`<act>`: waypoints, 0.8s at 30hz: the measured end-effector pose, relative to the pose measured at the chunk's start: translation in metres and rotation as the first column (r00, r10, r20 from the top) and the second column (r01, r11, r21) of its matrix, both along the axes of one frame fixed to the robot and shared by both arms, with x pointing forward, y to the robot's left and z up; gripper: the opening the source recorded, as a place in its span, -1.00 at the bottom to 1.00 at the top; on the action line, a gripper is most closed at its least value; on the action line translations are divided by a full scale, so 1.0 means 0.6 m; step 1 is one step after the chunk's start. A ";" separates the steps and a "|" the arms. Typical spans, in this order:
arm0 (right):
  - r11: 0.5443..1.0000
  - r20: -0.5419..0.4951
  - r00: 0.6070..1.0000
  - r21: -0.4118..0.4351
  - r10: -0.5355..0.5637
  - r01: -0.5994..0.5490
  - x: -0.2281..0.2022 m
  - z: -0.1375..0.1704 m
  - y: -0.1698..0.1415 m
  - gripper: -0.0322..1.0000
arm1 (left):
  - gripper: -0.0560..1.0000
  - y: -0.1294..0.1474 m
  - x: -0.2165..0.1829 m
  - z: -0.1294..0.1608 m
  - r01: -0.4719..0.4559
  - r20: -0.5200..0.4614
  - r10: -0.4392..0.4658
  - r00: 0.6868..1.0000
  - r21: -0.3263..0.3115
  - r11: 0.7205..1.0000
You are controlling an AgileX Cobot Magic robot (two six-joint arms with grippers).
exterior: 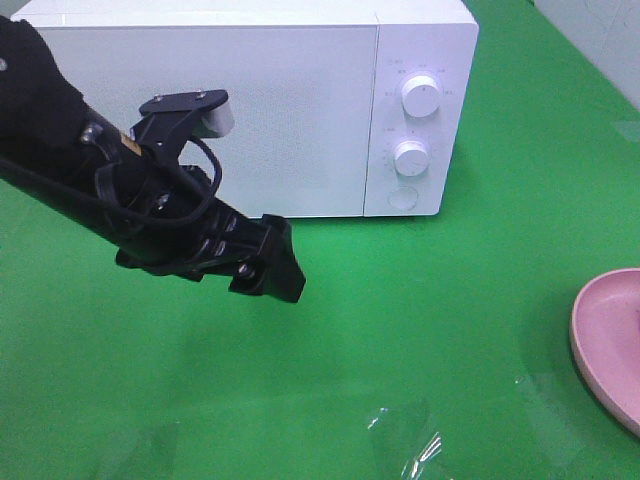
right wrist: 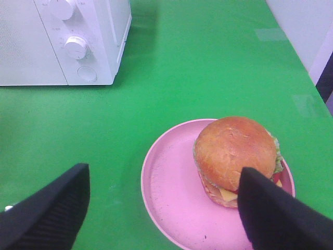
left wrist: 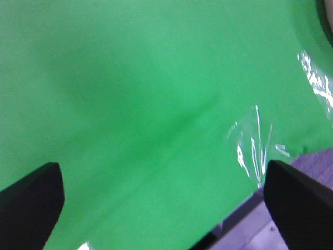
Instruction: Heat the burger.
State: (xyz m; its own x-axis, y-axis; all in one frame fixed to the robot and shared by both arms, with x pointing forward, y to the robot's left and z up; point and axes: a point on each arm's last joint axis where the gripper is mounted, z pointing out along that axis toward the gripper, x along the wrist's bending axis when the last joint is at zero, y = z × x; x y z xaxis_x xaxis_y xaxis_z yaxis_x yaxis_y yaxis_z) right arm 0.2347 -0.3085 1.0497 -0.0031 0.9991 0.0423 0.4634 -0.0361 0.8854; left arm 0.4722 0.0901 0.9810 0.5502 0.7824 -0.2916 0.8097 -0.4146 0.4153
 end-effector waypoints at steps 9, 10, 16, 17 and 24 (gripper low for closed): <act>1.000 0.000 1.000 0.000 0.000 0.000 0.000 0.000 0.000 0.53 | 0.92 0.039 -0.037 0.053 -0.011 -0.043 0.015 0.999 0.096 0.995; 1.000 0.000 1.000 0.000 0.000 0.000 0.000 0.000 0.000 0.53 | 0.92 0.039 -0.037 0.053 -0.011 -0.043 0.015 0.999 0.096 0.995; 1.000 0.000 1.000 0.000 0.000 0.000 0.000 0.000 0.000 0.53 | 0.92 0.092 -0.042 0.082 -0.163 0.010 0.165 0.986 0.250 0.955; 1.000 0.000 1.000 0.000 0.000 0.000 0.000 0.000 0.000 0.53 | 0.92 0.092 -0.042 0.082 -0.163 0.010 0.165 0.986 0.250 0.955; 1.000 0.000 1.000 0.000 0.000 0.000 0.000 0.000 0.000 0.53 | 0.92 0.188 -0.028 0.108 -0.304 -0.046 0.326 0.944 0.257 0.917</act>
State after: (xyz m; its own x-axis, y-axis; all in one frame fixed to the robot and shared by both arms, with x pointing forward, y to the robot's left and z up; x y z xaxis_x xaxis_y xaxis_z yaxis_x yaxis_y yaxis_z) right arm 0.2347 -0.3085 1.0497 -0.0031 0.9991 0.0423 0.4634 -0.0361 0.8854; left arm 0.4552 0.2030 1.0460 0.2451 0.9638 -0.1052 0.9429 -0.2117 0.2572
